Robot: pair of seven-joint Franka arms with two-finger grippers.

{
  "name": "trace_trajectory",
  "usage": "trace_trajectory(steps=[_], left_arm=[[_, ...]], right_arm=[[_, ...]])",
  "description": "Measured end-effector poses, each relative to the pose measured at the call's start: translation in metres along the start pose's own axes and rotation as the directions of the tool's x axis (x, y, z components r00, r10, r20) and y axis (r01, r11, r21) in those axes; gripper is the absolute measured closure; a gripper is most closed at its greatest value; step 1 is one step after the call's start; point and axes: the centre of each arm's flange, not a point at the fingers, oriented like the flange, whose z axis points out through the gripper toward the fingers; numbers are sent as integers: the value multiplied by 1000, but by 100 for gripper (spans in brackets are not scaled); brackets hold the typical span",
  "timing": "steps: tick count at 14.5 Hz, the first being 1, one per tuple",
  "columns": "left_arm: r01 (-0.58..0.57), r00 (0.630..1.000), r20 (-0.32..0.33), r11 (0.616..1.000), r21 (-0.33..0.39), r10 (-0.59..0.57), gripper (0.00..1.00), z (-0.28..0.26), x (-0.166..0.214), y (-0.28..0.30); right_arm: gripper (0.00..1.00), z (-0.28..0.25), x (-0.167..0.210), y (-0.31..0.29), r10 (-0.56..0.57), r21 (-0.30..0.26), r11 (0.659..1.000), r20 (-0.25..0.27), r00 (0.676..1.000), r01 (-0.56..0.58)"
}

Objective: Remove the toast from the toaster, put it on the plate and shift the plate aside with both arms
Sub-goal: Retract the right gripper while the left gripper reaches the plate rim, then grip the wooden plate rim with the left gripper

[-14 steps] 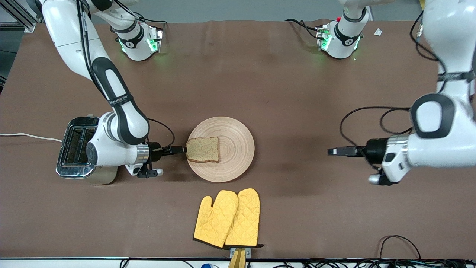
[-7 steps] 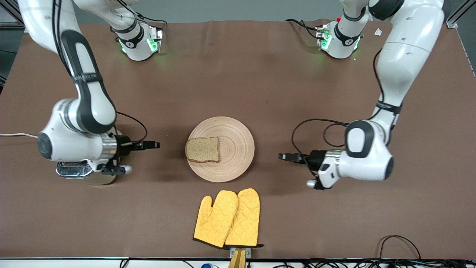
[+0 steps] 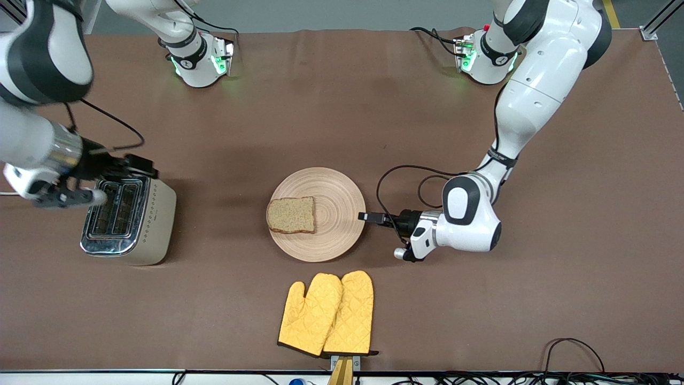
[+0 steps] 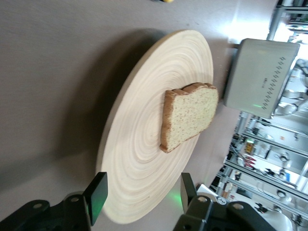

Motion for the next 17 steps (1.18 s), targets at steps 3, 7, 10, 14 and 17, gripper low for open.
trace_trajectory(steps=[3, 7, 10, 14, 17], left_arm=[[-71, 997, 8, 997, -23, 71, 36, 15, 1, -29], [-110, 994, -13, 994, -17, 110, 41, 22, 4, -48], [-136, 990, -33, 991, -9, 136, 50, 27, 5, -45], [-159, 987, -32, 987, -7, 159, 66, 34, 3, -42], [-160, 987, -34, 987, -7, 160, 82, 33, 3, -42]], right_arm=[[0, -50, -34, 5, -14, -82, 997, -27, 1000, 12], [0, -116, -57, 12, -15, -197, 980, -110, 994, -7], [0, -133, -62, 27, 34, -196, 979, -136, 990, -60], [0, -132, -61, 50, 80, -192, 976, -133, 988, -104], [0, -135, -66, 82, 137, -184, 970, -137, 981, -161]])
